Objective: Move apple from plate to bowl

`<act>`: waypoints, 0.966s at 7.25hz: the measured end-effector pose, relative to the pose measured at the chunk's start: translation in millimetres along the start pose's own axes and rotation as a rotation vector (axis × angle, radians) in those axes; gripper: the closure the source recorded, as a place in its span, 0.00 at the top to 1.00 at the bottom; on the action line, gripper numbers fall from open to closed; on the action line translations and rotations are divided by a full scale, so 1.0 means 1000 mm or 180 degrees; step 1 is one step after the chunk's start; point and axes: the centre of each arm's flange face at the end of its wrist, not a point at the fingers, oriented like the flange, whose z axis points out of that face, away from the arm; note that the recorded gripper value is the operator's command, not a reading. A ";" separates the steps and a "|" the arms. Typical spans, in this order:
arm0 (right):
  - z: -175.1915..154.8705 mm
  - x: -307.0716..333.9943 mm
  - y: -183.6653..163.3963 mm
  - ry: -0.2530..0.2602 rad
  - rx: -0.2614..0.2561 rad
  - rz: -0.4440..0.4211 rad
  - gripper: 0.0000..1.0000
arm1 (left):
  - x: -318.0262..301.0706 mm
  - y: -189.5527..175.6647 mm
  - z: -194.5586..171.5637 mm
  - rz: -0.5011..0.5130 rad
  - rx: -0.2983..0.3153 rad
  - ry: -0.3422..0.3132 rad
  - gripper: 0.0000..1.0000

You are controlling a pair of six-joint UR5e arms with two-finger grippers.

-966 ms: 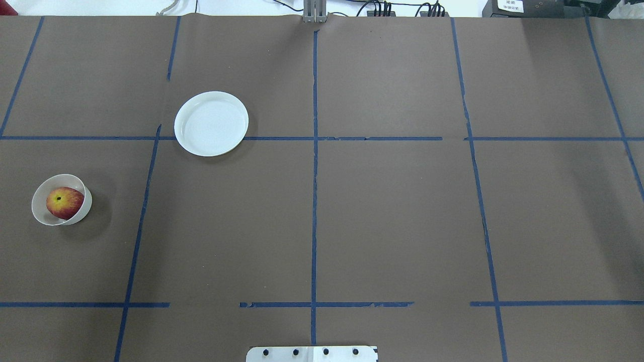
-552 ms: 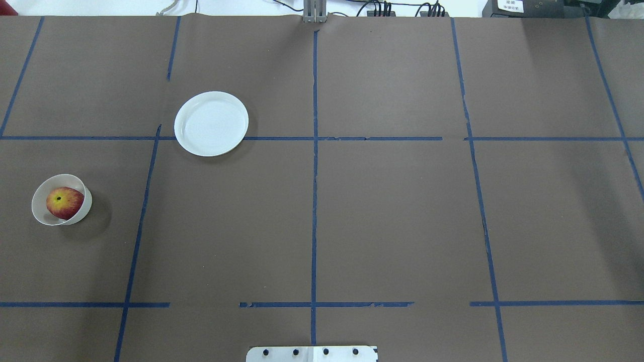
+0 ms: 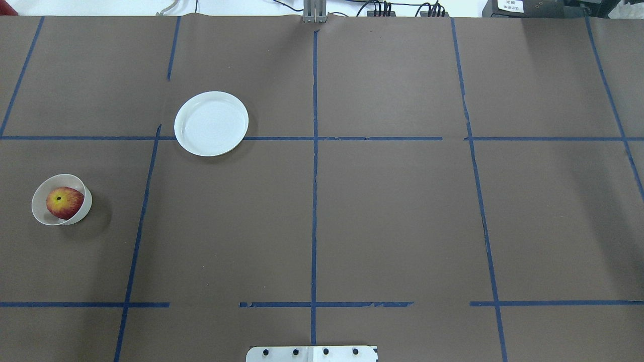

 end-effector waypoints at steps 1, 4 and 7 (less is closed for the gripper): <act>0.000 0.000 0.000 0.0000 0.0000 0.0001 1.00 | 0.001 0.001 0.000 0.0004 0.0001 0.0001 1.00; 0.000 0.000 0.000 0.0000 -0.0001 0.0000 1.00 | -0.001 0.010 0.003 -0.0019 -0.0029 0.0003 1.00; 0.000 0.000 0.000 0.0000 -0.0002 0.0004 1.00 | -0.002 0.008 0.003 -0.0003 -0.0031 -0.0065 1.00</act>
